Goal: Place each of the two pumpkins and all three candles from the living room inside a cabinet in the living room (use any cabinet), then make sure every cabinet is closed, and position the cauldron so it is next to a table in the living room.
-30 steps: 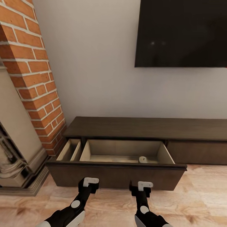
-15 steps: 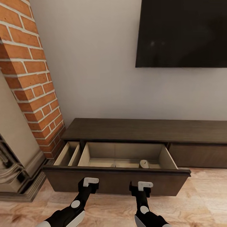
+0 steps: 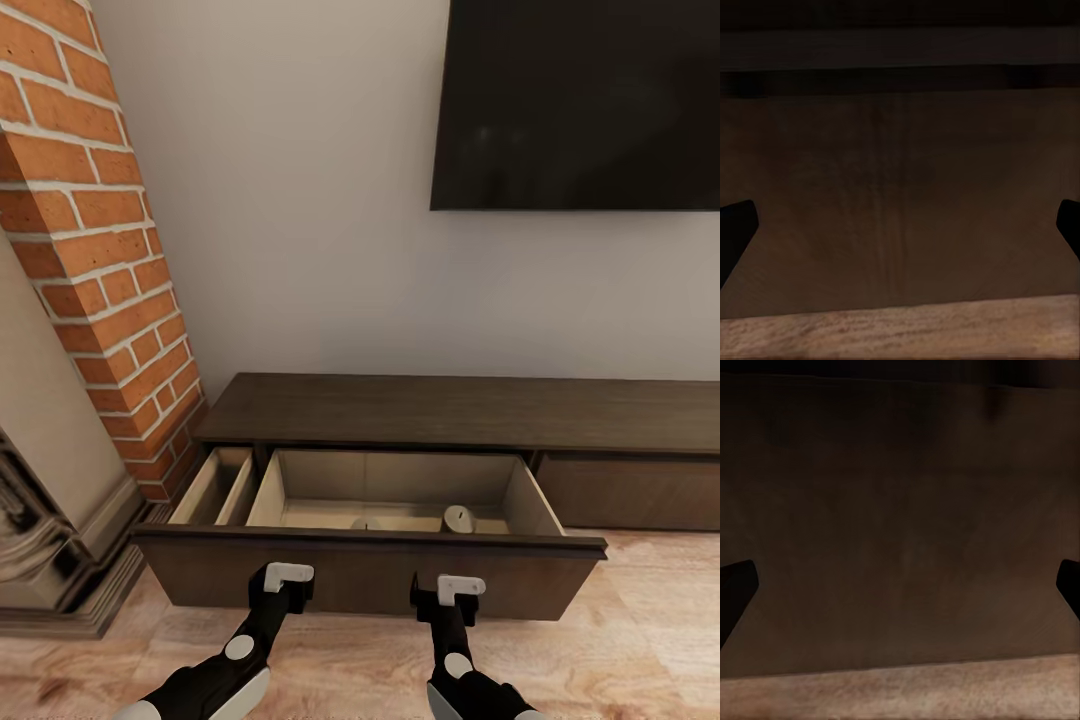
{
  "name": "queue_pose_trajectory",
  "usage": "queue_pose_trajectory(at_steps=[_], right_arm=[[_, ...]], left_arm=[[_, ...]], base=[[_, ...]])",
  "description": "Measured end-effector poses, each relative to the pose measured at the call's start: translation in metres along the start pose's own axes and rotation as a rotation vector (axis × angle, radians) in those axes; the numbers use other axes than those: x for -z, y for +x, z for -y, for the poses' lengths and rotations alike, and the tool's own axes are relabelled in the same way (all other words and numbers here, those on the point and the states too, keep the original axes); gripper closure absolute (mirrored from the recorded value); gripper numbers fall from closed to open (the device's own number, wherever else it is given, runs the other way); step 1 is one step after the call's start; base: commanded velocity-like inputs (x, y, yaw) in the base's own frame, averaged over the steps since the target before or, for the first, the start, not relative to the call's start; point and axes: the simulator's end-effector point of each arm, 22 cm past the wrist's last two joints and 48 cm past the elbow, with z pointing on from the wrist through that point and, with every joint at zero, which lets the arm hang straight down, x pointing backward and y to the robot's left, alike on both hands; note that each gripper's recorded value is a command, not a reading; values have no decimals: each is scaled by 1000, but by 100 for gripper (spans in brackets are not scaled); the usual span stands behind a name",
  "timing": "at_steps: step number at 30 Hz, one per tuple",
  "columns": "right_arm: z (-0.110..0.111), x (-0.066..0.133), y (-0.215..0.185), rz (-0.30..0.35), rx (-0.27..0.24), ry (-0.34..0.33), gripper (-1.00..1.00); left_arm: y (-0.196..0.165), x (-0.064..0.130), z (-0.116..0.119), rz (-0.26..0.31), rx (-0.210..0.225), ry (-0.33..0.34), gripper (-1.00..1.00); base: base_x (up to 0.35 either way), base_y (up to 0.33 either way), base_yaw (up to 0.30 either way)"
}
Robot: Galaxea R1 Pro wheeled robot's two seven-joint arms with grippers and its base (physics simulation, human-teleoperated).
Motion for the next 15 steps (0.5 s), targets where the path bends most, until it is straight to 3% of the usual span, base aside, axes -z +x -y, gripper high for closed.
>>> queue_pose_trajectory(at_steps=[15], right_arm=[[0,-1,7,-12,2,0,-100]], left_arm=[[7,-2,0,-11,-2,1,-100]], base=[[1,0,0]])
